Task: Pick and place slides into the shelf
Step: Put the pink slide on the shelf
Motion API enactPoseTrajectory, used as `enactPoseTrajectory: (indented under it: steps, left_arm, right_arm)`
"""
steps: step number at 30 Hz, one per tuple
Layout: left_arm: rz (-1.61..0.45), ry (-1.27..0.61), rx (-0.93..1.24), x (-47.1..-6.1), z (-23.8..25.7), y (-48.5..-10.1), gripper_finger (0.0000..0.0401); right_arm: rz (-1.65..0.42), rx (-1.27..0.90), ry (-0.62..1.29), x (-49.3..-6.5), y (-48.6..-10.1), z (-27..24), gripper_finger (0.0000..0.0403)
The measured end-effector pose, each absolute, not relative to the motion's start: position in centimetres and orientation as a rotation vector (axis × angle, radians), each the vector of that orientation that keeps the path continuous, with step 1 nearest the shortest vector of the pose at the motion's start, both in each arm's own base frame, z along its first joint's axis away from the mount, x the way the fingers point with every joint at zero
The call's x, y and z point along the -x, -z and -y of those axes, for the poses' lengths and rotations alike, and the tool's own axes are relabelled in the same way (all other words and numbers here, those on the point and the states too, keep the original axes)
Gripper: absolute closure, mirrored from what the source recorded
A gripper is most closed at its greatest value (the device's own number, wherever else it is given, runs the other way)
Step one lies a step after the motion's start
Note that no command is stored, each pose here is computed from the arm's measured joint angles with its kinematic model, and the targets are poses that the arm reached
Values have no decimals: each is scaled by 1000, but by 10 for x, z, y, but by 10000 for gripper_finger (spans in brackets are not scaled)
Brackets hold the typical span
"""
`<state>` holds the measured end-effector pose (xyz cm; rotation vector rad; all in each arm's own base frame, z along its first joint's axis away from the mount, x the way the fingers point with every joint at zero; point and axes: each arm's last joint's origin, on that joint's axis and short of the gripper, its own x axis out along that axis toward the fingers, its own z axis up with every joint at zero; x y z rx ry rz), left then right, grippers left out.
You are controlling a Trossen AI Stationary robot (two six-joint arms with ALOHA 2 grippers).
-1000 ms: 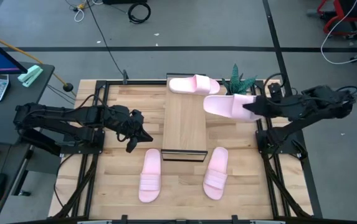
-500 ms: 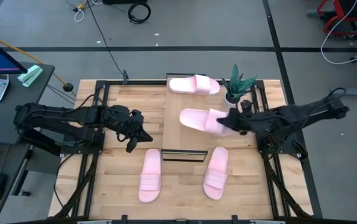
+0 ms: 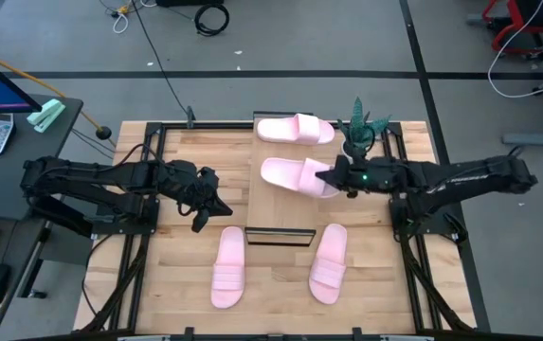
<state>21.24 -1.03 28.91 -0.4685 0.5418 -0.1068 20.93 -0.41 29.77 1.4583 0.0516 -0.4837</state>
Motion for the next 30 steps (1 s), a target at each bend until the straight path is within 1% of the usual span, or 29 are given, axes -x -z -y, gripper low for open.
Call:
enactPoseTrajectory:
  steps: [4,13,20,30]
  left_arm:
    - [-542,107,469,-212,10,-289,379]
    - [-542,106,469,-212,10,-289,388]
    - [-542,107,469,-212,10,-289,379]
    - [-543,105,476,-212,10,-289,389]
  right_arm:
    - [-62,-1449,451,-210,-299,22,395]
    - [-88,-1443,437,-204,-298,58,395]
    - [-140,-1447,396,-212,-290,75,395]
    - [-177,-1440,371,-225,-276,97,395]
